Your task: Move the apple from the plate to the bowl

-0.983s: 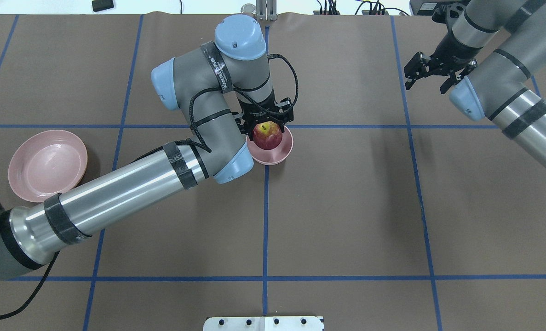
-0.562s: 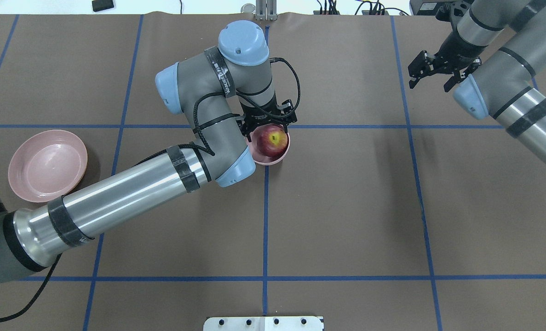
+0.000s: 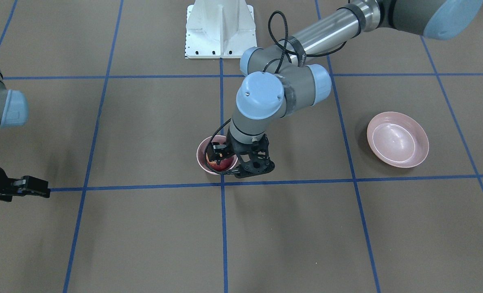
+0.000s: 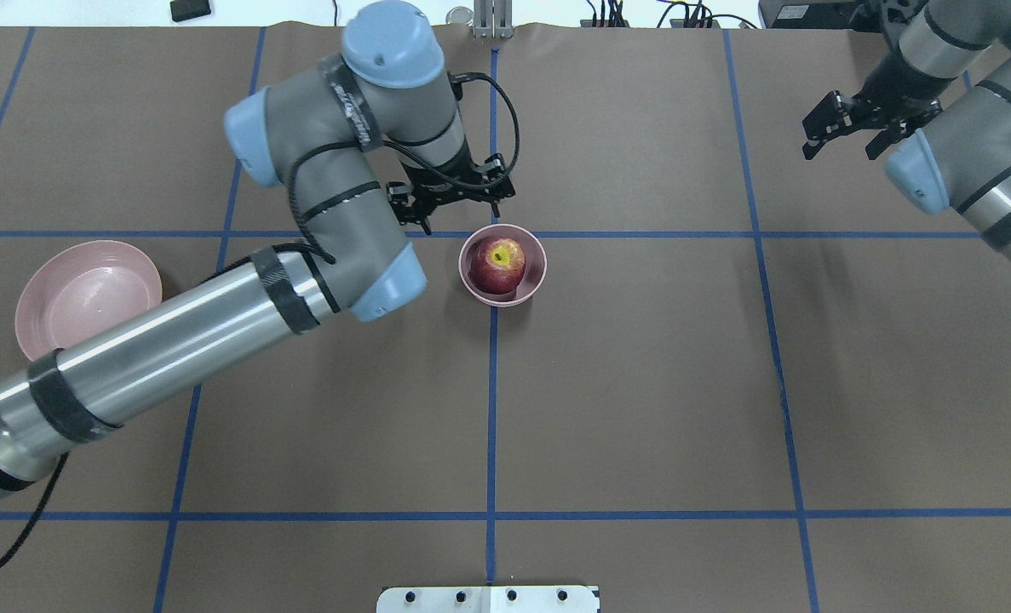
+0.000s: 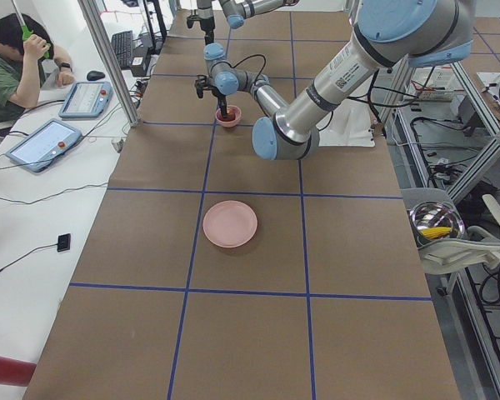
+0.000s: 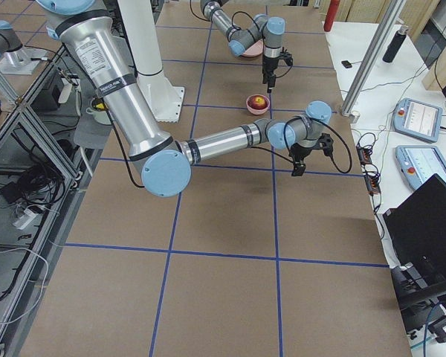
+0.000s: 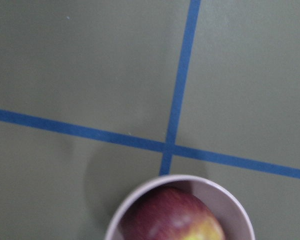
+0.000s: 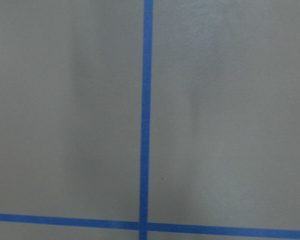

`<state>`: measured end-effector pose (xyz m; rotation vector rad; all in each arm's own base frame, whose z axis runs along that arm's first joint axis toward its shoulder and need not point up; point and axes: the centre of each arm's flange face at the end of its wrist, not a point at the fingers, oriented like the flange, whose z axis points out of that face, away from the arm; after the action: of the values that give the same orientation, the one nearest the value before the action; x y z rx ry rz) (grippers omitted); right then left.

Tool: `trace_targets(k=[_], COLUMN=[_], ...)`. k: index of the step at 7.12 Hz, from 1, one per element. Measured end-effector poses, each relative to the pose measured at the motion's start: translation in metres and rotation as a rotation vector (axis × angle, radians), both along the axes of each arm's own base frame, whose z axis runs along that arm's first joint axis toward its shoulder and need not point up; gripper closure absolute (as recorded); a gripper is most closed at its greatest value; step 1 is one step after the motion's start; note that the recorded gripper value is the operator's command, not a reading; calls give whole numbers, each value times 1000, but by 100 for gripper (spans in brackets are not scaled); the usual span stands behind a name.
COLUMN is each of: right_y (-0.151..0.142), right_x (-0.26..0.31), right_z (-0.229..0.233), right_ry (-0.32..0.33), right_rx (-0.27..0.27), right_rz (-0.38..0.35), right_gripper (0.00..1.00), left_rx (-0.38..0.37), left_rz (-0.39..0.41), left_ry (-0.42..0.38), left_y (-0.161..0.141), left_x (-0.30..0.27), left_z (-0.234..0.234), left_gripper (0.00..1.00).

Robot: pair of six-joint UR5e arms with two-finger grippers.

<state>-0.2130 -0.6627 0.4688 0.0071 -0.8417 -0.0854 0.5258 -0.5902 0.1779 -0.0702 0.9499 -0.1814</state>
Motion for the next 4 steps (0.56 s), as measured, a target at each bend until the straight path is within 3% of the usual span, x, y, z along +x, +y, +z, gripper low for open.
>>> trace_targets(k=[2, 4], right_y=[5, 27], right_x=[51, 100], right_z=[36, 84], right_ry=[29, 71], right_rx=[63, 94], right_rz=[-25, -45], right_gripper=[0, 0], left_rx=[119, 219], left_rz=[44, 59], left_ry=[-50, -121], left_y=[-16, -5], left_x=[-109, -239], left_z=[53, 130], left_gripper=[1, 1])
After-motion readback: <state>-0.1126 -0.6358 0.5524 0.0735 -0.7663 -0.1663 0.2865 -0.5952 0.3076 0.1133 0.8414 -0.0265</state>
